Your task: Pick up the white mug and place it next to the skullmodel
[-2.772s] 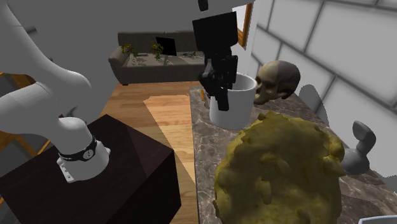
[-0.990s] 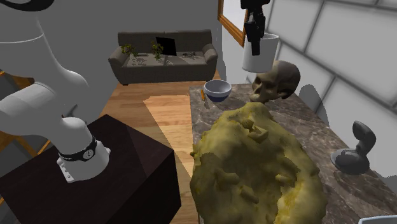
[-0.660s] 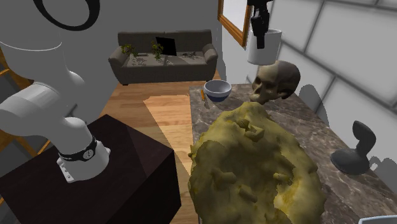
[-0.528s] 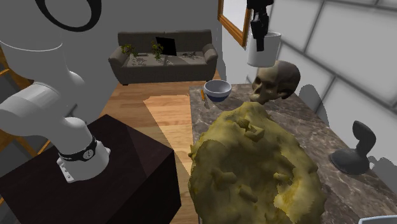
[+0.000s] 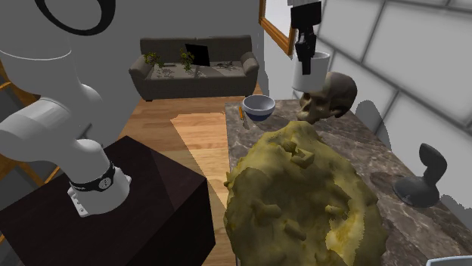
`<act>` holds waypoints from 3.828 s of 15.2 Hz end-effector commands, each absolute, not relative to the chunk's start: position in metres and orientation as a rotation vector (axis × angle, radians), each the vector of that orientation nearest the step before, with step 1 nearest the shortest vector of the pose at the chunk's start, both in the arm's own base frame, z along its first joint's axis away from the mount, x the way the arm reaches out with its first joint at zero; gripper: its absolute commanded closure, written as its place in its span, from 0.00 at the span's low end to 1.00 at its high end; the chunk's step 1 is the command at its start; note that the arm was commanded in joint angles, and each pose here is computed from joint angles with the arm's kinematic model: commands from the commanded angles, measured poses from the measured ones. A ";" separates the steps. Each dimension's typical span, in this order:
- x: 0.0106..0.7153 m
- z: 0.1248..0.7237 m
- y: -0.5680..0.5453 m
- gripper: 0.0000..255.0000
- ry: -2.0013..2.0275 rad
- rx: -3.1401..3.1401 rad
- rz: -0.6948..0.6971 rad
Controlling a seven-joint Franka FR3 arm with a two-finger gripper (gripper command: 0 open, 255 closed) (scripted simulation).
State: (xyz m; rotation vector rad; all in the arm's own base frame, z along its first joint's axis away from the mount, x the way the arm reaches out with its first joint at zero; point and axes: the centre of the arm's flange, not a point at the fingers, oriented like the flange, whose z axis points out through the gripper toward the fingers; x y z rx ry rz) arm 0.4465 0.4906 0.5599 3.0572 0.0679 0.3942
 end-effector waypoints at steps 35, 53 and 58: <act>0.446 0.370 0.490 1.00 0.068 3.058 0.395; 0.443 0.366 0.491 0.00 0.068 3.058 0.395; 0.434 0.401 0.493 0.00 0.068 3.058 0.395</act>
